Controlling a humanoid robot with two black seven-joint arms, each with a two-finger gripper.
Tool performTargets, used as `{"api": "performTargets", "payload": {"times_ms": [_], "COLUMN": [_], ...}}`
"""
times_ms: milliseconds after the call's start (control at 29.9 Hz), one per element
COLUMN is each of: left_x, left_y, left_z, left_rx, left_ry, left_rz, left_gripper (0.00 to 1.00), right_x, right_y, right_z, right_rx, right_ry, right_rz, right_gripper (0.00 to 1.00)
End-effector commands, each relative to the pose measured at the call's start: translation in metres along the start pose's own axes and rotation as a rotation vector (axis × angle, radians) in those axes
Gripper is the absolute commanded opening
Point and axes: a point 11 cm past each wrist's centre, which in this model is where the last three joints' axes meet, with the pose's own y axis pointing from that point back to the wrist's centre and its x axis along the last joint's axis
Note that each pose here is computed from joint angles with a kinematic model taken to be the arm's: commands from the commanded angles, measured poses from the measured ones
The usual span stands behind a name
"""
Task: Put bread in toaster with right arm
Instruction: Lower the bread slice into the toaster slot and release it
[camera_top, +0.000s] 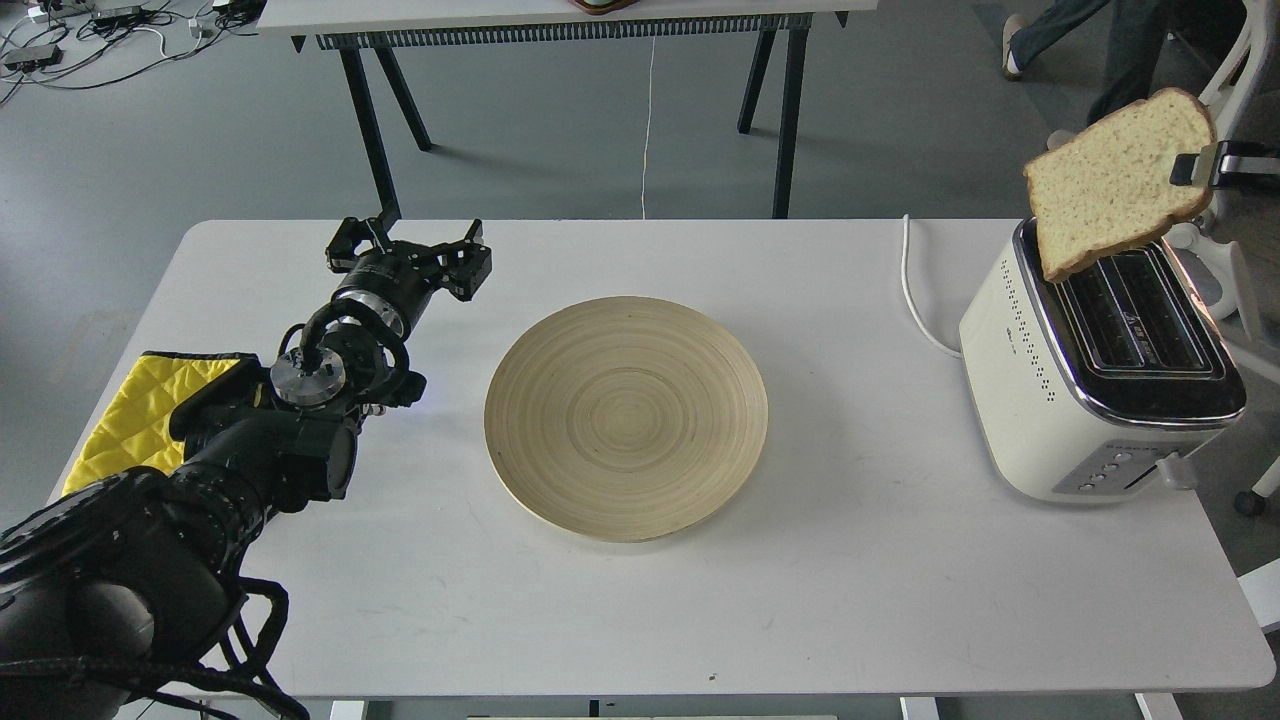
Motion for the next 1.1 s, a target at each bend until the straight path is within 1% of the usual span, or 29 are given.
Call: {"api": "performTargets", "payload": {"times_ms": [0,334,936,1070], "left_x": [0.0,0.0,0.0,0.0], "left_y": [0.0,0.0,0.0,0.0], "left_z": [0.001,0.0,0.001,0.0], "left_rx": [-0.001,0.0,-0.001,0.0], "left_ry": [0.0,-0.001,0.0,-0.001], "left_rz": [0.0,0.0,0.0,0.0], "left_gripper": [1.0,1.0,1.0,1.0], "right_x": [-0.009,-0.01,-0.017,-0.024], "right_y": [0.009,0.02,0.024,0.02], "right_z": [0.007,0.023,0.034,0.036], "right_rx": [-0.025,-0.077,-0.109,-0.115], "right_ry": [-0.013,-0.019,-0.022,-0.026], "right_rz": [-0.021,-0.014,-0.034,-0.053], "right_gripper": [0.11,0.11,0.12,0.12]}}
